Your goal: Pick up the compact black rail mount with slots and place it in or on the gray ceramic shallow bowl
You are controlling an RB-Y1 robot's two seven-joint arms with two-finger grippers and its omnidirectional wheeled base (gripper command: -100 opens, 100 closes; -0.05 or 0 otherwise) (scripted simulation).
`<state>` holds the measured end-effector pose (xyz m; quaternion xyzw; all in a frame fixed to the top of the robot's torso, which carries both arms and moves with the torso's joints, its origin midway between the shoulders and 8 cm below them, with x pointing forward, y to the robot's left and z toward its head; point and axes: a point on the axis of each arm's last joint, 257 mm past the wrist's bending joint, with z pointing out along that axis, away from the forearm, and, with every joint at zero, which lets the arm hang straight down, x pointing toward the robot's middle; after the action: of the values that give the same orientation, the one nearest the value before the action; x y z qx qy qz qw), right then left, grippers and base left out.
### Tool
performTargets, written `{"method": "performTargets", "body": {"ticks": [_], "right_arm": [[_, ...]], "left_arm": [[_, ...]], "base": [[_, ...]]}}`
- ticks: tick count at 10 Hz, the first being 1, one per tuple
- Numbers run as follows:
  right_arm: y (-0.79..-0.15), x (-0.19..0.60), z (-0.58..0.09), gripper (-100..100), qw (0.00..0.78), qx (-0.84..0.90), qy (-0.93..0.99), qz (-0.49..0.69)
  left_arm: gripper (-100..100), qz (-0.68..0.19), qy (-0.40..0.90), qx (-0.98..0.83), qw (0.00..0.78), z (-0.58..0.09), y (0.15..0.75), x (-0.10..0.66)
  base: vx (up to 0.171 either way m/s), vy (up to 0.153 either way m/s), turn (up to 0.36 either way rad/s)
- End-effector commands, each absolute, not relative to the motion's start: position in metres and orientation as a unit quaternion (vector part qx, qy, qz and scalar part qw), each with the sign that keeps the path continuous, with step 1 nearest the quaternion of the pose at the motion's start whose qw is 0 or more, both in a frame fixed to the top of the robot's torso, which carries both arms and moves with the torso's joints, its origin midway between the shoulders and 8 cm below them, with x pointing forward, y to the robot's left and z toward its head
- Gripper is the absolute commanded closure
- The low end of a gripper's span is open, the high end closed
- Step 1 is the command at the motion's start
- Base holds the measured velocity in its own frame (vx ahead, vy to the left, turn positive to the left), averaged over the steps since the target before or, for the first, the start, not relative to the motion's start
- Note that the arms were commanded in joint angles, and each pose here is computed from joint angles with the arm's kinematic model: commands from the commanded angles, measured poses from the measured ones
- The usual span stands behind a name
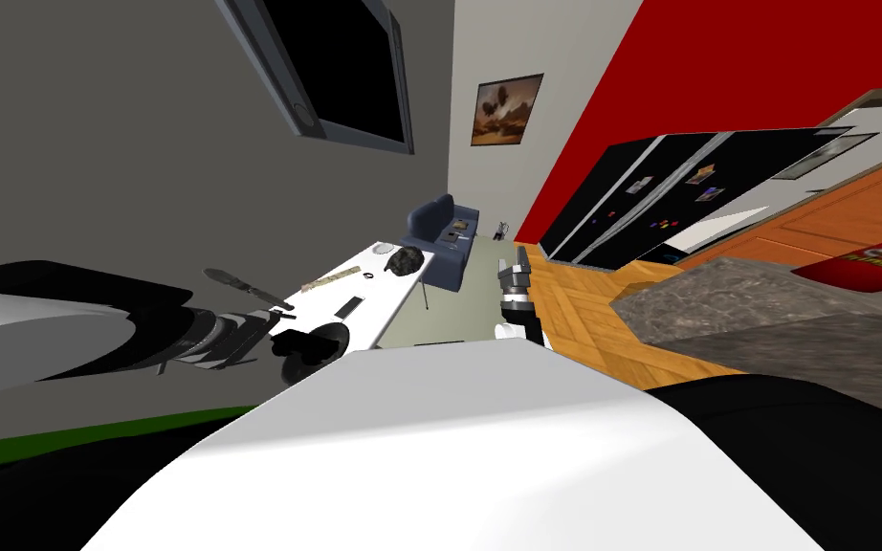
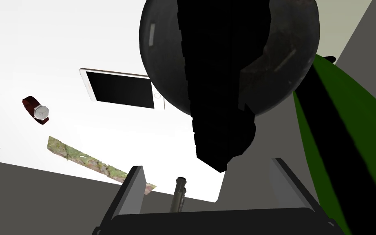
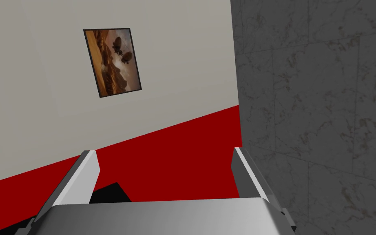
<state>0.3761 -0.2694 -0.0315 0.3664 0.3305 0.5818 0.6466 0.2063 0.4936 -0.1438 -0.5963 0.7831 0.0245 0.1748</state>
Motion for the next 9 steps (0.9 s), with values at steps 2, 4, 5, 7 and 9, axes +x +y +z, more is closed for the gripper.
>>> {"method": "performTargets", "body": {"ticks": [2, 4, 5, 7, 9], "right_arm": [[-0.269, 0.376, -0.031, 0, 0.647, 0.366, 0.330, 0.582], [-0.269, 0.376, -0.031, 0, 0.647, 0.366, 0.330, 0.582], [-0.269, 0.376, -0.031, 0, 0.647, 0.366, 0.330, 0.582], [-0.269, 0.376, -0.031, 0, 0.647, 0.366, 0.330, 0.582], [-0.269, 0.376, -0.031, 0, 0.647, 0.366, 0.330, 0.582]], "left_arm": [[-100, 0.022, 0.786, -0.592, 0.173, -0.133, 0.485, 0.206], [-100, 0.021, 0.790, -0.588, 0.173, -0.124, 0.479, 0.205], [-100, 0.021, 0.789, -0.590, 0.173, -0.127, 0.480, 0.205], [0, 0.022, 0.789, -0.590, 0.173, -0.126, 0.480, 0.205], [0, 0.022, 0.789, -0.590, 0.173, -0.126, 0.480, 0.205]], "base": [[0.020, 0.034, 0.035], [0.017, 0.029, 0.043], [0.007, 0.012, 0.007], [0.000, 0.000, 0.000], [0.000, 0.000, 0.000]]}}
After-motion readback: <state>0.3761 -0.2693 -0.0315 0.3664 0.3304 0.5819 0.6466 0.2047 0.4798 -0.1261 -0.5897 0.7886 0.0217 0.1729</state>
